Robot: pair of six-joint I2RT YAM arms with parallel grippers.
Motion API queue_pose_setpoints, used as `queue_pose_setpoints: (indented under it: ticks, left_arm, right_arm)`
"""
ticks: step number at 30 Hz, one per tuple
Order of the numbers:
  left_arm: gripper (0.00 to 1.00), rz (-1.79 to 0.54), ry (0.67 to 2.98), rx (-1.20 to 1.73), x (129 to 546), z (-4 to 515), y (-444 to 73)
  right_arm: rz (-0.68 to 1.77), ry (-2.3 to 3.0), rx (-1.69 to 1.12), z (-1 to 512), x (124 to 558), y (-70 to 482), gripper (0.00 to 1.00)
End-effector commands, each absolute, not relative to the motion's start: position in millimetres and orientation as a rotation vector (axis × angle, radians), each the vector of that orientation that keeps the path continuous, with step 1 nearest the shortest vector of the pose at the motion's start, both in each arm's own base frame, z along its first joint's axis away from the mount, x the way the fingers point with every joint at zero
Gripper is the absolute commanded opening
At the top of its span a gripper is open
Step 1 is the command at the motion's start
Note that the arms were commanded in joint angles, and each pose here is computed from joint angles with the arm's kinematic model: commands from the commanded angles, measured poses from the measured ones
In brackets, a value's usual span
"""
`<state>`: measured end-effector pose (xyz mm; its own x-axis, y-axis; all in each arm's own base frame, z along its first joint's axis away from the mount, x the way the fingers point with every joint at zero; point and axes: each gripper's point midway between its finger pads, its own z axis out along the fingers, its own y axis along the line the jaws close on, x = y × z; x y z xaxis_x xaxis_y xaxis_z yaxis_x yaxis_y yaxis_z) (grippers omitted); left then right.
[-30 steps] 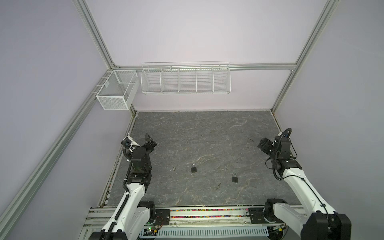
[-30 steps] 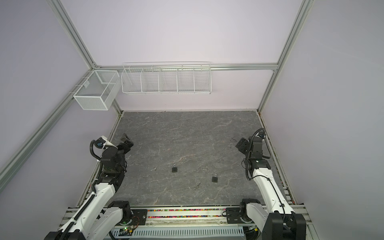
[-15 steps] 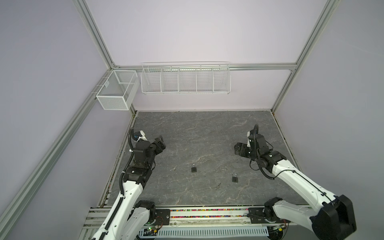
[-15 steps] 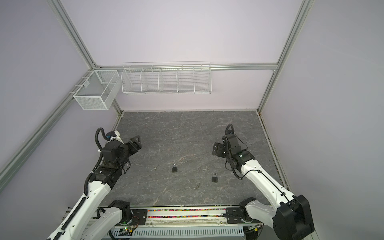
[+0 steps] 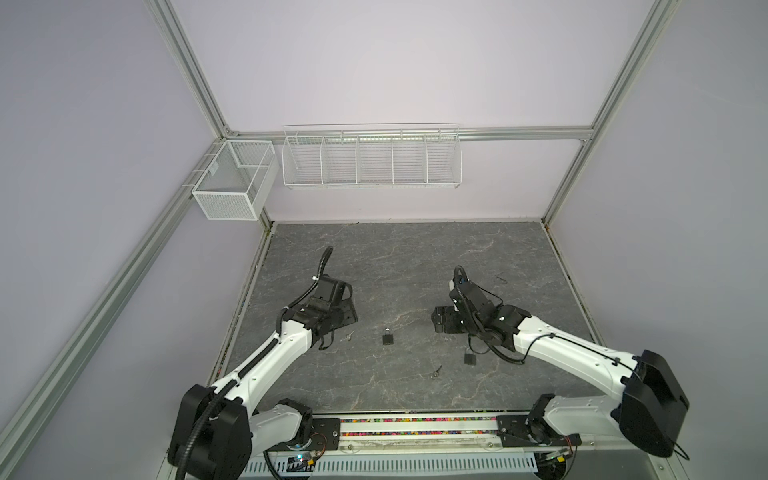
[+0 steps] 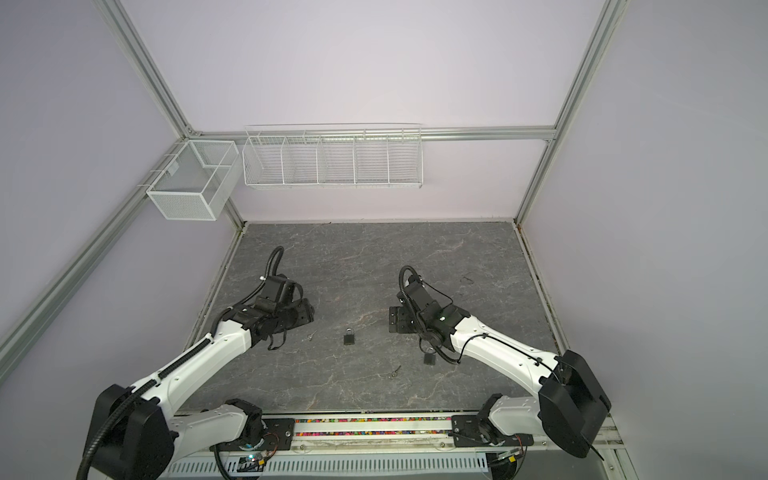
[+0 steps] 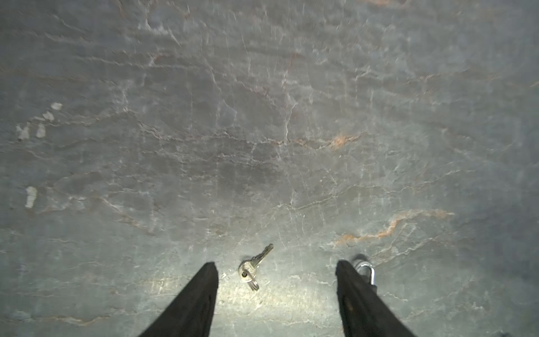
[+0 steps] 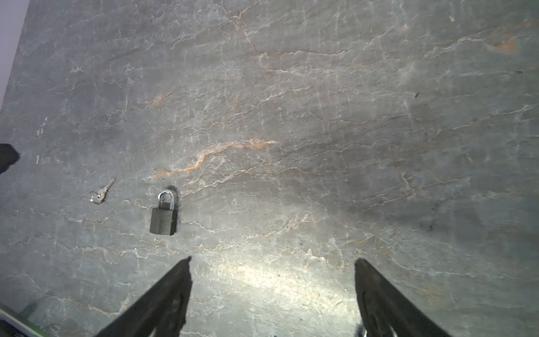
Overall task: Unlock with the key
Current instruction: 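Move the left gripper toward the silver key while the right gripper approaches the padlocks, then close the left gripper on the silver key and lift it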
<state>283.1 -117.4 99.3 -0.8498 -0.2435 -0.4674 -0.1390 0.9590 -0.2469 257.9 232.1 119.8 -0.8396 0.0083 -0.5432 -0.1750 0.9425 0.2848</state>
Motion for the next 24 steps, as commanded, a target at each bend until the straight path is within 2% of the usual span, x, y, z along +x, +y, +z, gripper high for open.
queue_pose_setpoints:
  ticks: [1,6,10,19,24]
  left_arm:
    - [0.63,-0.182,2.702,-0.236,271.4,82.2,-120.7]
    - [0.60,-0.062,2.781,-0.194,263.3,57.1,-127.9]
    - [0.55,-0.067,2.771,-0.230,260.1,47.5,-126.4]
    - [0.46,0.086,2.777,-0.233,253.2,27.7,-112.9]
    - [0.39,0.064,2.790,-0.240,249.6,18.1,-114.7]
  right_arm:
    - [0.470,2.519,-0.091,124.0,257.7,244.8,0.89]
    - [0.475,2.520,-0.113,118.4,254.4,255.6,0.89]
    - [0.491,2.502,-0.116,127.2,258.6,263.3,0.89]
    - [0.466,2.505,-0.126,125.2,260.6,263.7,0.89]
    - [0.449,2.511,-0.121,122.4,261.1,261.5,0.89]
